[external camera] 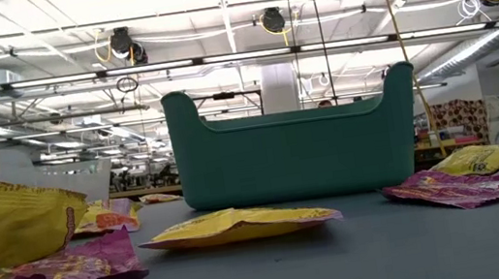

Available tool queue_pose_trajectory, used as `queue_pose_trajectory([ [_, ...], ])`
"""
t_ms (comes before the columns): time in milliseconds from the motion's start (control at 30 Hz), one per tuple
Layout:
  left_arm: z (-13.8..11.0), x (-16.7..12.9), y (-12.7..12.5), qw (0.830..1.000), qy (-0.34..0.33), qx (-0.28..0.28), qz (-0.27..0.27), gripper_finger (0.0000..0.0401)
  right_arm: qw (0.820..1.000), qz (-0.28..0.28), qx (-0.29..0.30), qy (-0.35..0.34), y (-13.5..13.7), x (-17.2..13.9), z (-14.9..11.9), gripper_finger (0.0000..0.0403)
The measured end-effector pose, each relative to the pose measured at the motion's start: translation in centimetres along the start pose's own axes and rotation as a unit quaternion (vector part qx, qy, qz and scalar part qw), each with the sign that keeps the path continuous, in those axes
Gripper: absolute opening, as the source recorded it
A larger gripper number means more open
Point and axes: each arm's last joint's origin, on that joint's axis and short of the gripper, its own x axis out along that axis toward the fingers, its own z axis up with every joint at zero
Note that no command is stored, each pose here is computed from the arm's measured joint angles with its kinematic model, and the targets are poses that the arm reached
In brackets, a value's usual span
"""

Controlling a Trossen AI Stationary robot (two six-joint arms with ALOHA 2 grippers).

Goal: Sort candy
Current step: Put the orange candy into the transparent bin

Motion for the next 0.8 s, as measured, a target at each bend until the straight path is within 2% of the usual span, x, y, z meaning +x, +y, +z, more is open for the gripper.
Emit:
queue_pose_trajectory([
  [133, -0.8, 1.4, 0.3, 0.998, 0.028, -0.039, 0.041, 0.0152, 1.0, -0.001, -0.004, 0.001, -0.1, 0.1, 0.0, 0.0198],
  [400, -1.1, 3.5, 0.8, 0.99, 0.066, -0.064, 0.108, 0.0152, 1.0, 0.001, 0.005, 0.0, 0.0, 0.0, 0.0, 0.0198],
  [533, -0.5, 3.9, 0.7, 0.991, 0.063, -0.044, 0.108, 0.0152, 1.0, 0.023, 0.02, 0.0, 0.1, 0.0, 0.0, 0.0198],
  [800, 0.9, 4.6, 0.6, 0.992, 0.037, -0.024, 0.115, 0.0152, 0.998, 0.034, 0.046, -0.011, 0.6, -0.3, 0.3, 0.0198],
])
